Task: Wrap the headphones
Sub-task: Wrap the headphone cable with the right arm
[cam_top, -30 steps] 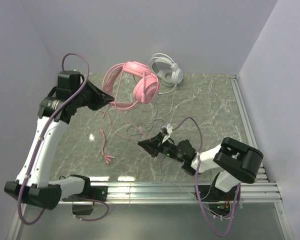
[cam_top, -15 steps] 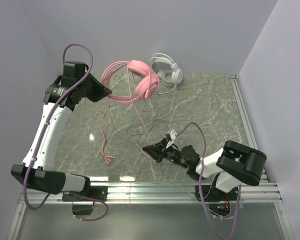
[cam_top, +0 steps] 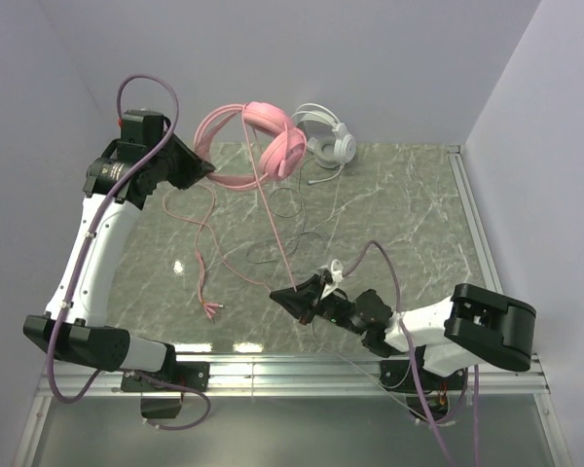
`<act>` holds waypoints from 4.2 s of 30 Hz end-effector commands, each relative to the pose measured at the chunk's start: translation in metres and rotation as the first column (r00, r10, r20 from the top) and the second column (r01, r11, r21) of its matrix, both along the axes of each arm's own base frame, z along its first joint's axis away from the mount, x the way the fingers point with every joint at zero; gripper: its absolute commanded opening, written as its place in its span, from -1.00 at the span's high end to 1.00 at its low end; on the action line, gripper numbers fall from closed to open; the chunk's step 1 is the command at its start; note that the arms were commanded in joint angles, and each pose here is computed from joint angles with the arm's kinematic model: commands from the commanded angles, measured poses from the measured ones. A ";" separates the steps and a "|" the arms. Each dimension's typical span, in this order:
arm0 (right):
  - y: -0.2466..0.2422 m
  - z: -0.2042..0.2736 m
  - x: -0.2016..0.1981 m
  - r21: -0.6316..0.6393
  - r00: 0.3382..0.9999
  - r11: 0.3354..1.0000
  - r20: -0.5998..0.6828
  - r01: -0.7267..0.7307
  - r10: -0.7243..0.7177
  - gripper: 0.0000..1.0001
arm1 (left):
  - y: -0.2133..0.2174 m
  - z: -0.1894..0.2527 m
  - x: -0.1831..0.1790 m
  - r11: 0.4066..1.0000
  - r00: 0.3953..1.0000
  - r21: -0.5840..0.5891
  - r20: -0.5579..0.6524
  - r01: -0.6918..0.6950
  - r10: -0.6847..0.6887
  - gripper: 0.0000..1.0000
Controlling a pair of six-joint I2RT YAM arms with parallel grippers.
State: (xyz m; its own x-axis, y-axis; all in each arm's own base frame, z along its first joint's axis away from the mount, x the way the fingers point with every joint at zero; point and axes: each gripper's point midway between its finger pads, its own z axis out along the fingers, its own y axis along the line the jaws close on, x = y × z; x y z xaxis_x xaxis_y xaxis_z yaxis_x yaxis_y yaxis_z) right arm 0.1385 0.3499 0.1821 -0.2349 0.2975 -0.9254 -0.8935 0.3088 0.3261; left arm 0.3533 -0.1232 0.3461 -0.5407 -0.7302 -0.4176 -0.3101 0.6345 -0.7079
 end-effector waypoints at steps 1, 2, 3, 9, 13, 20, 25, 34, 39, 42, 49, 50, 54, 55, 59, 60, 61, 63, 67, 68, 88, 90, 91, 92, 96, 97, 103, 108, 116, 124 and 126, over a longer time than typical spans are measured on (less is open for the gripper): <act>0.011 -0.010 -0.012 -0.052 0.998 0.997 0.019 -0.054 0.055 0.84 | 0.001 0.098 0.027 0.987 0.954 -0.155 0.289 -0.041 0.085 0.99; 0.015 -0.013 -0.016 -0.060 0.998 0.996 0.015 -0.065 0.066 0.83 | 0.001 0.103 0.026 0.987 0.950 -0.158 0.300 -0.037 0.084 0.99; 0.017 -0.013 -0.017 -0.062 0.997 0.996 0.015 -0.069 0.070 0.82 | 0.001 0.104 0.027 0.987 0.950 -0.157 0.300 -0.037 0.083 0.99; 0.026 -0.012 -0.027 -0.059 0.994 0.992 0.017 -0.109 0.110 0.77 | -0.003 0.106 0.031 0.987 0.953 -0.158 0.296 -0.024 0.071 0.99; 0.028 -0.012 -0.033 -0.061 0.992 0.990 0.017 -0.125 0.127 0.77 | -0.001 0.107 0.034 0.987 0.951 -0.157 0.299 -0.032 0.079 0.99; 0.024 -0.023 -0.037 -0.063 0.993 0.991 -0.017 -0.118 0.117 0.79 | -0.002 0.112 0.039 0.989 0.952 -0.147 0.298 -0.032 0.075 0.99; 0.012 -0.025 -0.030 -0.030 0.997 0.997 -0.039 -0.068 0.067 0.78 | 0.003 0.124 0.028 0.989 0.940 -0.143 0.333 -0.025 0.072 0.99; -0.005 -0.032 -0.001 -0.011 0.991 1.000 -0.131 0.010 -0.012 0.78 | -0.006 0.112 -0.005 0.988 0.942 -0.120 0.331 0.095 -0.050 0.99; -0.015 -0.037 0.031 -0.025 0.981 0.998 -0.186 0.059 -0.063 0.79 | -0.010 0.095 -0.041 0.982 0.930 -0.072 0.339 0.176 -0.142 0.99; -0.021 -0.033 0.043 0.003 0.977 0.997 -0.201 0.071 -0.069 0.80 | -0.006 0.087 -0.059 0.981 0.925 -0.031 0.339 0.191 -0.170 0.99; -0.043 -0.037 0.065 0.018 0.957 0.990 -0.258 0.141 -0.132 0.98 | 0.003 0.063 -0.088 0.981 0.927 0.032 0.323 0.191 -0.191 0.99; -0.047 -0.036 0.067 0.030 0.955 0.988 -0.261 0.152 -0.140 1.00 | 0.003 0.063 -0.094 0.979 0.921 0.034 0.333 0.201 -0.200 0.99; -0.061 -0.039 0.084 0.022 0.933 0.979 -0.309 0.203 -0.186 1.00 | -0.012 0.046 -0.115 0.942 0.881 0.049 0.341 0.333 -0.329 0.99; -0.067 -0.041 0.093 0.011 0.923 0.973 -0.319 0.233 -0.217 1.00 | -0.015 0.045 -0.119 0.925 0.851 0.084 0.369 0.370 -0.374 0.99; -0.078 -0.051 0.115 -0.087 0.886 0.955 -0.359 0.282 -0.294 1.00 | -0.026 0.029 -0.142 0.860 0.758 0.153 0.417 0.486 -0.502 0.99; -0.075 -0.036 0.123 -0.075 0.896 0.956 -0.335 0.283 -0.291 1.00 | -0.028 0.017 -0.144 0.851 0.753 0.154 0.407 0.502 -0.517 0.99; -0.075 -0.033 0.128 -0.085 0.895 0.955 -0.333 0.285 -0.297 1.00 | -0.032 0.021 -0.147 0.833 0.712 0.172 0.445 0.526 -0.543 0.99; -0.079 -0.027 0.143 -0.123 0.884 0.946 -0.336 0.300 -0.325 1.00 | -0.036 0.015 -0.154 0.814 0.683 0.181 0.462 0.552 -0.566 0.99; -0.097 -0.006 0.167 -0.125 0.870 0.932 -0.332 0.341 -0.363 1.00 | -0.039 -0.003 -0.150 0.785 0.672 0.235 0.414 0.573 -0.614 0.99; -0.103 -0.004 0.170 -0.137 0.860 0.926 -0.344 0.352 -0.377 1.00 | -0.038 -0.013 -0.146 0.790 0.699 0.243 0.370 0.563 -0.612 0.99; -0.163 -0.006 0.166 -0.055 0.781 0.901 -0.477 0.431 -0.403 1.00 | 0.017 -0.010 -0.090 0.960 0.891 0.256 0.402 0.114 -0.213 0.99; -0.172 -0.018 0.168 -0.090 0.747 0.875 -0.485 0.476 -0.456 1.00 | 0.025 0.000 -0.082 0.965 0.900 0.256 0.404 0.058 -0.161 0.99; -0.175 -0.020 0.168 -0.106 0.737 0.868 -0.484 0.486 -0.472 1.00 | 0.025 0.002 -0.081 0.969 0.906 0.243 0.396 0.053 -0.148 0.99; -0.177 -0.026 0.168 -0.130 0.721 0.861 -0.494 0.492 -0.486 1.00 | 0.024 0.008 -0.078 0.970 0.908 0.236 0.392 0.052 -0.144 0.99; -0.180 -0.032 0.169 -0.122 0.706 0.852 -0.506 0.510 -0.496 1.00 | 0.012 0.022 -0.075 0.982 0.896 0.168 0.419 0.083 -0.148 0.99; -0.177 -0.034 0.169 -0.116 0.711 0.857 -0.509 0.503 -0.486 1.00 | 0.009 0.028 -0.074 0.983 0.891 0.157 0.426 0.097 -0.156 0.99; -0.162 -0.048 0.171 -0.127 0.722 0.892 -0.543 0.434 -0.429 1.00 | -0.025 0.046 -0.085 0.957 0.843 0.078 0.456 0.280 -0.284 0.99; -0.157 -0.058 0.174 -0.150 0.710 0.895 -0.559 0.420 -0.427 1.00 | -0.042 0.068 -0.103 0.917 0.793 0.033 0.491 0.397 -0.360 0.99; -0.155 -0.069 0.177 -0.178 0.697 0.896 -0.573 0.407 -0.431 1.00 | -0.065 0.104 -0.159 0.783 0.620 0.041 0.586 0.621 -0.522 0.99; -0.149 -0.057 0.184 -0.157 0.715 0.908 -0.571 0.387 -0.403 1.00 | -0.080 0.079 -0.189 0.627 0.484 0.064 0.577 0.777 -0.658 0.99; -0.152 -0.052 0.188 -0.173 0.719 0.901 -0.551 0.398 -0.424 1.00 | -0.079 0.071 -0.187 0.635 0.482 0.090 0.572 0.767 -0.664 0.99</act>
